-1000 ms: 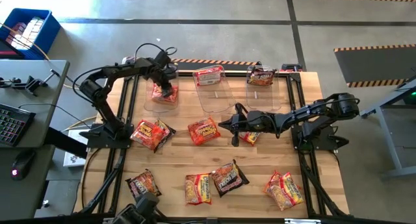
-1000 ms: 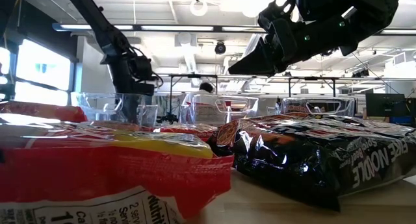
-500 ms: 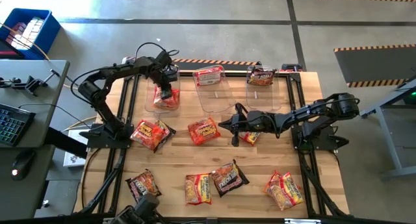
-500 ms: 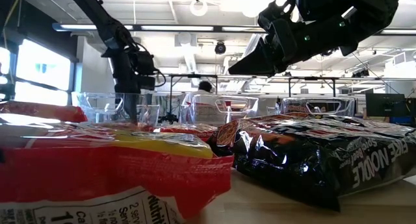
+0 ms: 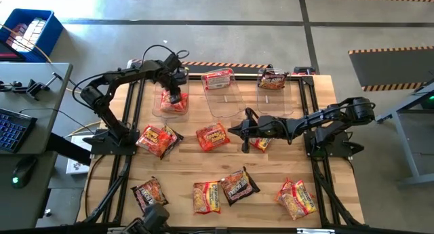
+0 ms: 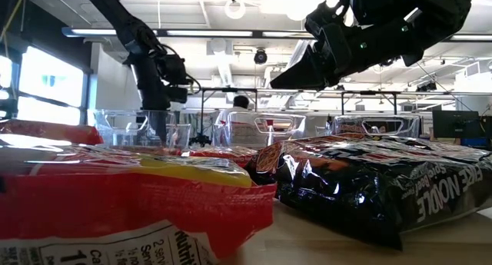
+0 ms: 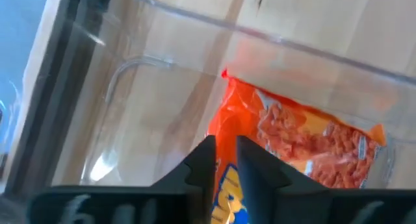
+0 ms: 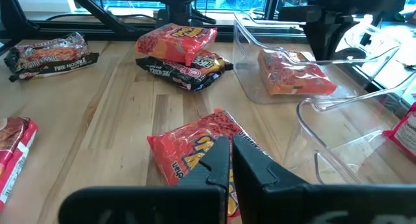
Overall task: Sort Maruchan noodles
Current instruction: Put the orange noodle pack into the left transparent bin
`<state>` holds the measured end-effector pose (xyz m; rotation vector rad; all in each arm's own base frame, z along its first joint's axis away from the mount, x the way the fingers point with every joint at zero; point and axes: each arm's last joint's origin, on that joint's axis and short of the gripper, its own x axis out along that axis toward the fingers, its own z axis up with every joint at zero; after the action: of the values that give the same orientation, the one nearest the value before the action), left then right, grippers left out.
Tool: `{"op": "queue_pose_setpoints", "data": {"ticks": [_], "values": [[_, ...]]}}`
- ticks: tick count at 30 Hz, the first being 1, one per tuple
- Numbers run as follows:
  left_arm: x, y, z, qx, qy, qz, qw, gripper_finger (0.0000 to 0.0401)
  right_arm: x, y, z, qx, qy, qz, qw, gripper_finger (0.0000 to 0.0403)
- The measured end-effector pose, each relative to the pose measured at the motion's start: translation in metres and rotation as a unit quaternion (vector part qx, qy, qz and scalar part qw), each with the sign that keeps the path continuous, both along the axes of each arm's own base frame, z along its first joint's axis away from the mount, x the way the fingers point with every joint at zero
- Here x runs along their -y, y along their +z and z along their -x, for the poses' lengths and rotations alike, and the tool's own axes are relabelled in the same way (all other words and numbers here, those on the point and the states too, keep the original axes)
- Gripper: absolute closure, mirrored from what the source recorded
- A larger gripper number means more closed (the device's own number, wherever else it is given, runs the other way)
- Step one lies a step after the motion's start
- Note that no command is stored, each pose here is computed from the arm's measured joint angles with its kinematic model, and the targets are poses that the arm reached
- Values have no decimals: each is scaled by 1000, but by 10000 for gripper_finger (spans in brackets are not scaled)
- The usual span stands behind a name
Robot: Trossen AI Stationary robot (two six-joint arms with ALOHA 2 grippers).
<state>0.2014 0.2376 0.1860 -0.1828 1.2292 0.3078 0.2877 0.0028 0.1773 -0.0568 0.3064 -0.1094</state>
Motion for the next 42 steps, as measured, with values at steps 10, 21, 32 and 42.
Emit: {"op": "queue_pose_setpoints", "data": {"ticks": [10, 21, 32, 42], "values": [[-13, -22, 1, -7, 28, 21, 999, 225, 0, 0, 0, 0, 5, 0, 1000, 401], [-13, -41, -6, 41, 1, 103, 994, 223, 0, 0, 0, 0, 6, -1, 1000, 401], [-1, -38, -11, 21, -88, 88, 992, 391, 0, 0, 0, 0, 6, -1, 1000, 401], [7, 4, -4, 36, -91, 41, 994, 401, 0, 0, 0, 0, 6, -1, 1000, 401]]}}
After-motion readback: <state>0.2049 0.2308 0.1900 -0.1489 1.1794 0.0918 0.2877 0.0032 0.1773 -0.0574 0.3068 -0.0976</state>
